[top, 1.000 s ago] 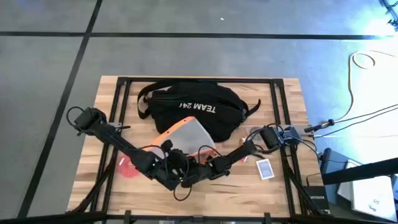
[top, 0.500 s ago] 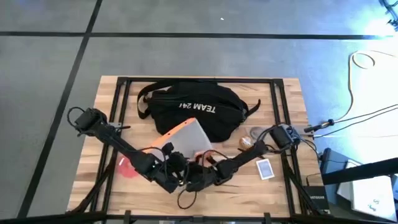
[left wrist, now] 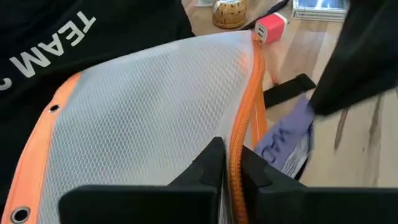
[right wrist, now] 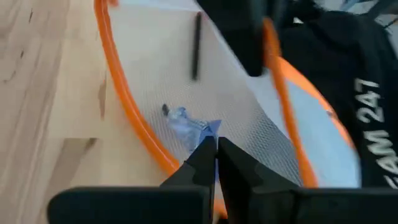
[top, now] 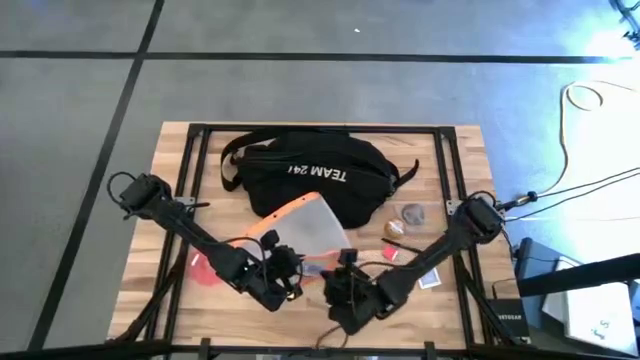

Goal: Unpack backpack
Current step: Remove the chocolate bar from the white zip bag

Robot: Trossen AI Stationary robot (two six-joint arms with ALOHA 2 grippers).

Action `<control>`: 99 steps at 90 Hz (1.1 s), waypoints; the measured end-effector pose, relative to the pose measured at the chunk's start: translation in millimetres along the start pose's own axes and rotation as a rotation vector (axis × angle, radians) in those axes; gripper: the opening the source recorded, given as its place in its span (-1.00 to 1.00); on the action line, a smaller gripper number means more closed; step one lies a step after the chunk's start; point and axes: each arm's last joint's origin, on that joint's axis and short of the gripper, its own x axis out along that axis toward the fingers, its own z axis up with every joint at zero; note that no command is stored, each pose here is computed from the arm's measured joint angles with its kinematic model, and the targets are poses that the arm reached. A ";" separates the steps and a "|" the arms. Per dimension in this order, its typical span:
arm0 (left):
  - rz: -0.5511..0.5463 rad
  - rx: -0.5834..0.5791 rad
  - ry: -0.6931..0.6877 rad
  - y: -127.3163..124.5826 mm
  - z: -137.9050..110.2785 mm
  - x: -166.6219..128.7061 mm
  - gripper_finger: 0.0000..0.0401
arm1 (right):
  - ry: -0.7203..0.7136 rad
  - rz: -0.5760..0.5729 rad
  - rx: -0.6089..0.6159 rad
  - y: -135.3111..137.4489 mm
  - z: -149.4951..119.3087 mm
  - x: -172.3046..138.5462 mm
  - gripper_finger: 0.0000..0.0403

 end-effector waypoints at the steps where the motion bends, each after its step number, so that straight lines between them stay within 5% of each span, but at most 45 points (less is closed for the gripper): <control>1: 0.000 0.000 0.000 0.0 0.0 0.0 -1.00 | -0.001 -0.002 0.001 0.0 -0.2 -2.2 -1.00; 33: 0.003 -0.003 -0.002 0.3 0.4 -0.1 -1.00 | -0.010 -0.128 0.060 -4.1 -24.0 -67.1 -1.00; 57: 0.006 -0.016 -0.011 1.0 2.2 1.5 -1.00 | 0.003 -0.023 0.210 15.7 -32.5 -31.2 -0.89; 70: 0.004 -0.017 -0.011 0.9 2.2 1.5 -1.00 | 0.067 0.072 0.310 24.0 -41.6 1.3 -0.58; 99: 0.003 -0.017 -0.014 0.7 2.7 1.4 -1.00 | 0.106 0.168 0.459 34.4 -54.0 51.2 0.52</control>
